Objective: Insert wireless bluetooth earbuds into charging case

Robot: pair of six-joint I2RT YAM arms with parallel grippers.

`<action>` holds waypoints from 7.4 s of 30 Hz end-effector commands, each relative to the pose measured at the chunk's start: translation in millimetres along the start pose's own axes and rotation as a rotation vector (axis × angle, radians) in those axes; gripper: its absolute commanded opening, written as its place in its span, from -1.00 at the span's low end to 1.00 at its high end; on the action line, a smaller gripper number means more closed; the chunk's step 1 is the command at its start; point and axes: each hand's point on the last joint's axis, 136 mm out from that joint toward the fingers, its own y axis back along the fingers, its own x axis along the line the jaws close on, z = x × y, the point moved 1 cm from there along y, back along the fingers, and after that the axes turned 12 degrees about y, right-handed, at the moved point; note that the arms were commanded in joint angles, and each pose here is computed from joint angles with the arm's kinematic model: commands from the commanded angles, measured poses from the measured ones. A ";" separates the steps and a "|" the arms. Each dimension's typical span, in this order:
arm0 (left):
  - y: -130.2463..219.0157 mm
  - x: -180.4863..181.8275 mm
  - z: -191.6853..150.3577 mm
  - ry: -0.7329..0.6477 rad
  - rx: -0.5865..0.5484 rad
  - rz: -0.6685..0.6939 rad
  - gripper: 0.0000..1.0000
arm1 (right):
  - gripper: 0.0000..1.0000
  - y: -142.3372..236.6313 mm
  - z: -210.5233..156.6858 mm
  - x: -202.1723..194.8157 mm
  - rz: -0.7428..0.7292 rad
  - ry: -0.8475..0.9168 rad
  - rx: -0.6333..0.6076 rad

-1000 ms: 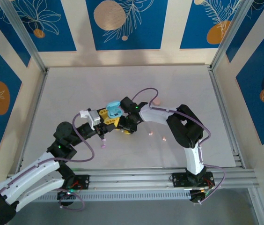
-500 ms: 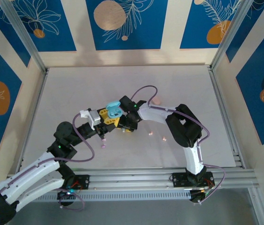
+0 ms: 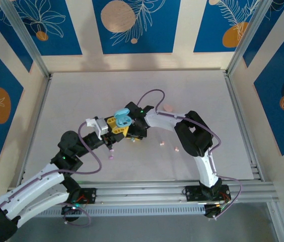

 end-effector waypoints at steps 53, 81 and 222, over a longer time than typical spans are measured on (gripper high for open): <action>-2.7 -2.4 16.8 -0.013 -0.047 -0.002 -0.54 | -0.38 1.2 3.1 -18.7 -0.239 0.137 0.068; -3.0 -3.1 18.4 -0.012 -0.050 -0.005 -0.53 | -0.42 1.5 0.1 -0.7 -0.189 0.189 0.081; -30.8 -20.2 -6.6 0.068 -0.017 -0.200 -0.53 | -0.44 322.0 -66.3 62.5 0.718 0.418 -0.413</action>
